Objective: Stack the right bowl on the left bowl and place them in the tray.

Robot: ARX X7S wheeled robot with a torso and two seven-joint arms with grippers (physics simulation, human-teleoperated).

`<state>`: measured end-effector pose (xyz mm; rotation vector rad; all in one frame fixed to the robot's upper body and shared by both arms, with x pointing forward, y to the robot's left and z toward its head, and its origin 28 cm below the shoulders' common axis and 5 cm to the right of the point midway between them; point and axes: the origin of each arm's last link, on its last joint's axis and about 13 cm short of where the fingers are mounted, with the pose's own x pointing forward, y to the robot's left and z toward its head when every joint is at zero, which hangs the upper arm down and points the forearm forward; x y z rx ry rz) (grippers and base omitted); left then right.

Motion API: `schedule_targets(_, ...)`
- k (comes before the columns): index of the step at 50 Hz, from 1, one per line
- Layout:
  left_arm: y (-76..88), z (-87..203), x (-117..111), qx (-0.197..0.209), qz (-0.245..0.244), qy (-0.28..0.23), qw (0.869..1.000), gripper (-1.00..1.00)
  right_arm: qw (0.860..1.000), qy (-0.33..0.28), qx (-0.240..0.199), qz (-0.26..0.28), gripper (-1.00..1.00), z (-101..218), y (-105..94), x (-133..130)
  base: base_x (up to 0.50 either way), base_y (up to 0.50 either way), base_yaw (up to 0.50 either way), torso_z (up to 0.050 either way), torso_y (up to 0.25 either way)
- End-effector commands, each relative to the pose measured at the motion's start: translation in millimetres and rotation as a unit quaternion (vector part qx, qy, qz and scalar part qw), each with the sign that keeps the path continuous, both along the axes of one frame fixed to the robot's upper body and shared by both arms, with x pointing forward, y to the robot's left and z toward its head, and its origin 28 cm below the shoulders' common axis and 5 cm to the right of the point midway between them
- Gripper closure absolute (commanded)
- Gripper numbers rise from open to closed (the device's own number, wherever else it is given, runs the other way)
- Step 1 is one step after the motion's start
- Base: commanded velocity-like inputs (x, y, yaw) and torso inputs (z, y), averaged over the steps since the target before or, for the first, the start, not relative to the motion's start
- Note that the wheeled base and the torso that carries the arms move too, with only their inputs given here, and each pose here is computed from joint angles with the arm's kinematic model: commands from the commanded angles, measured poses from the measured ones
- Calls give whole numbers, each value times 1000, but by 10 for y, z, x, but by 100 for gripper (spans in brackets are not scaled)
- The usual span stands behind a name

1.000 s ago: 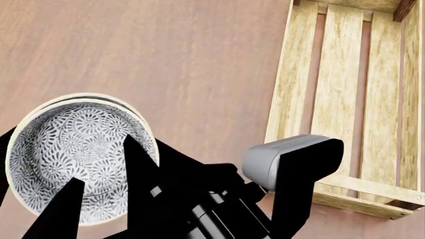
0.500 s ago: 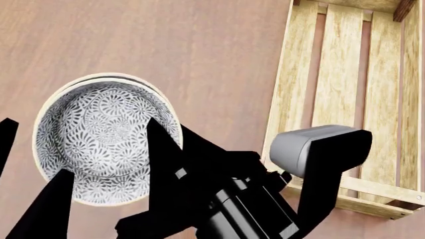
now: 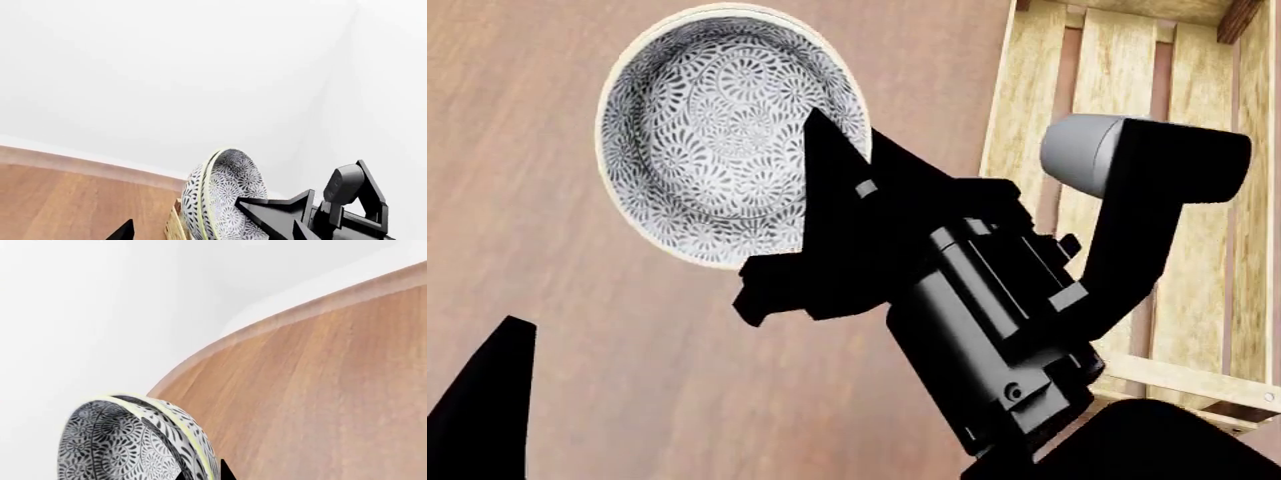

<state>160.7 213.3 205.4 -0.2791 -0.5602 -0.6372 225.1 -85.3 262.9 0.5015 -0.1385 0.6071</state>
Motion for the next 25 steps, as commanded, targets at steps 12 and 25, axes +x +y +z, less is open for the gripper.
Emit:
schedule_targets(12, 15, 11, 19, -5, 12, 1, 1000, -100, 996, -12, 20, -91, 100, 370, -257, 526, 0, 0, 0, 1, 1)
schedule_targets(25, 24, 14, 27, -7, 13, 3, 1000, -100, 987, -1, 47, -156, 100, 600, -416, 884, 0, 0, 0, 0, 1)
